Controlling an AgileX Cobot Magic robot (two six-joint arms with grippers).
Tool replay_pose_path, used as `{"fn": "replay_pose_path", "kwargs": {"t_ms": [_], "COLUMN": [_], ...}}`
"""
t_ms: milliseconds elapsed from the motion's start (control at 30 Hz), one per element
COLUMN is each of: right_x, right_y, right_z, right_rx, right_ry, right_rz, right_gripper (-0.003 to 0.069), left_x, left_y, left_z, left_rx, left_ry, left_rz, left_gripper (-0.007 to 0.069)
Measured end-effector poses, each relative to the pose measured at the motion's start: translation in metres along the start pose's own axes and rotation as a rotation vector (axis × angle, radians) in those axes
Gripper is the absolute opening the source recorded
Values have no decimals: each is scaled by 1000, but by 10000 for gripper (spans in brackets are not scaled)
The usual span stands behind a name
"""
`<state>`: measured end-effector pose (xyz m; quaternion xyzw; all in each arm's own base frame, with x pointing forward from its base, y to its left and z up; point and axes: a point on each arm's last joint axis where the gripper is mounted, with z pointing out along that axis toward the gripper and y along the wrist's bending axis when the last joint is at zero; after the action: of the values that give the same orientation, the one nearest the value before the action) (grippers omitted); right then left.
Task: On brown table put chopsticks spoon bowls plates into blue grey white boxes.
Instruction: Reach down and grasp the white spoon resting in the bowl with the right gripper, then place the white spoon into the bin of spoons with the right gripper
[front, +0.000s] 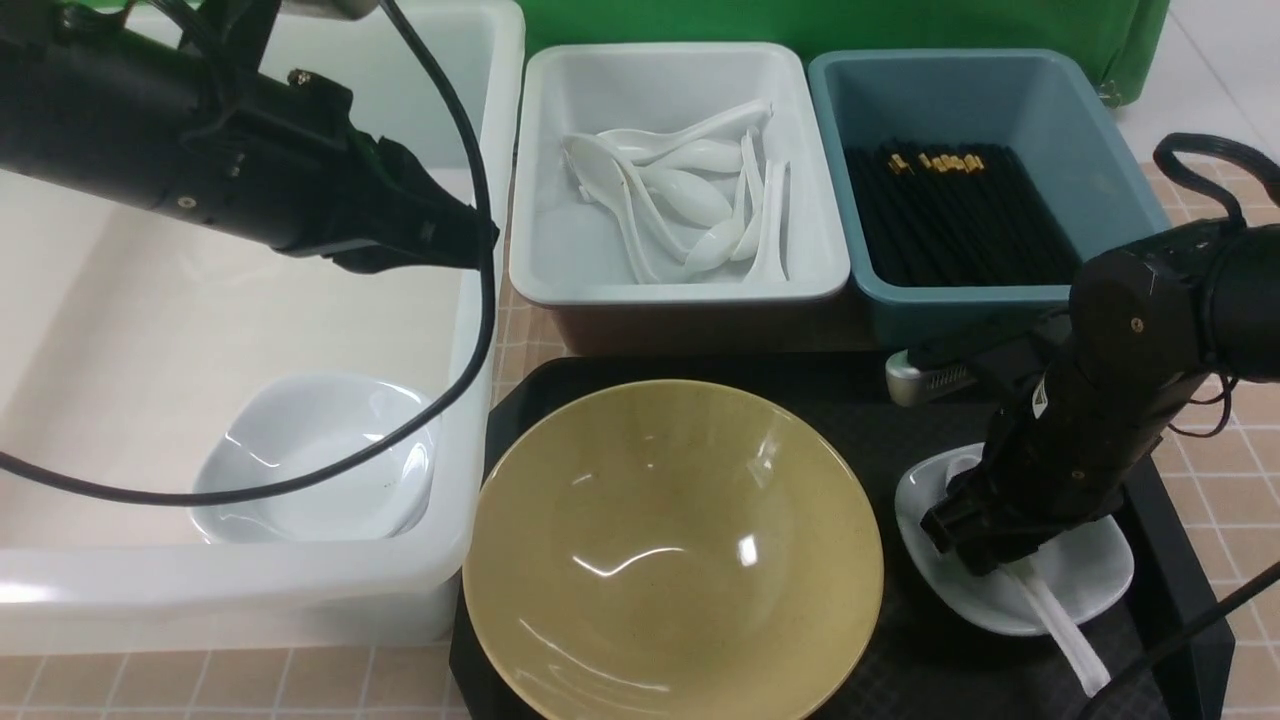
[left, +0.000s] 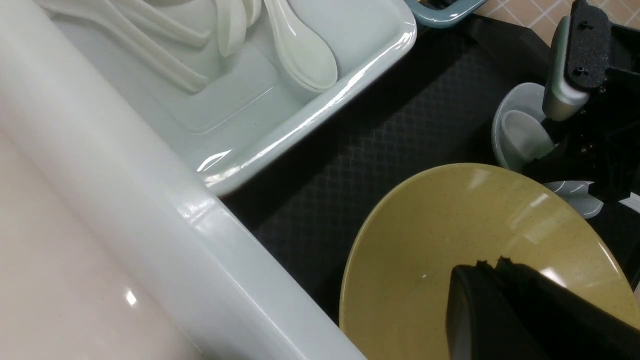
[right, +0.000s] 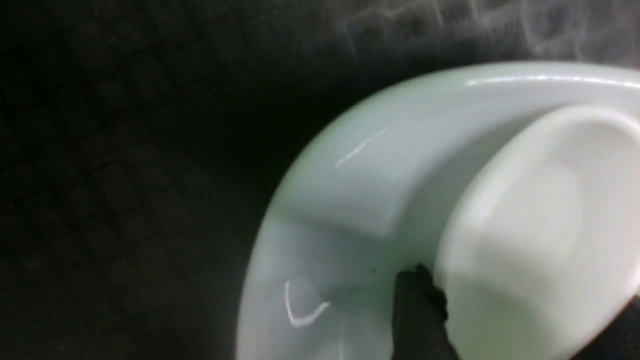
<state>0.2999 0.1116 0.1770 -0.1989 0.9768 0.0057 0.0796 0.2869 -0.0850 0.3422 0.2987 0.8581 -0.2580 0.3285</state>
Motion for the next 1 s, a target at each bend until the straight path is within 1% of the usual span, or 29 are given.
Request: {"fn": "replay_pose_path", "kwargs": {"t_ms": [133, 233, 267, 300, 367, 400, 433, 467, 500, 567, 667, 700, 767, 833, 933, 967, 1000], "right_x": [-14, -36, -51, -54, -84, -88, -110, -115, -133, -155, -191, -193, -213, -222, -222, -221, -217], "right_y": [-1, -2, -2, -2, -1, 0, 0, 1, 1, 3, 11, 11, 15, 16, 17, 17, 16], "right_z": [-21, -55, -74, -77, -109, -115, -131, -136, -142, -143, -130, -129, -115, -112, -122, -123, -135], "right_rx": [5, 13, 11, 13, -6, -12, -30, -35, -45, -47, -59, -59, -70, -80, -88, -86, -81], "right_ry": [-63, -189, -275, -293, -492, -521, -670, -706, -794, -869, -919, -920, -911, -875, -796, -790, -760], "right_rz": [-56, -96, -95, -98, -85, -79, -54, -48, -31, -30, -40, -41, -50, -61, -95, -102, -137], "right_gripper": [390, 390, 390, 390, 390, 390, 390, 390, 390, 390, 390, 390, 400, 435, 542, 547, 573], "left_x": [0, 0, 0, 0, -1, -1, -1, -1, -1, -1, -1, -1, 0, 0, 0, 0, -2], "left_y": [0, 0, 1, 1, 1, 1, 1, 1, 1, 1, 1, 1, 1, 1, 1, 1, 0], "left_z": [0, 0, 0, 0, 0, 0, 0, 0, 0, 0, 0, 0, 0, 0, 0, 0, -1], "left_rx": [0, -2, -6, -7, -16, -16, -16, -16, -16, -13, -10, -10, -9, -9, -9, -9, -11], "left_ry": [0, 0, -3, -4, -12, -12, -12, -11, -11, -8, -6, -6, -5, -5, -5, -5, -6], "left_rz": [3, 12, 14, 14, 19, 19, 20, 21, 21, 21, 21, 21, 21, 21, 21, 21, 25], "left_gripper": [1, 1, 1, 1, 1, 1, 1, 1, 1, 1, 1, 1, 1, 1, 1, 1, 1]}}
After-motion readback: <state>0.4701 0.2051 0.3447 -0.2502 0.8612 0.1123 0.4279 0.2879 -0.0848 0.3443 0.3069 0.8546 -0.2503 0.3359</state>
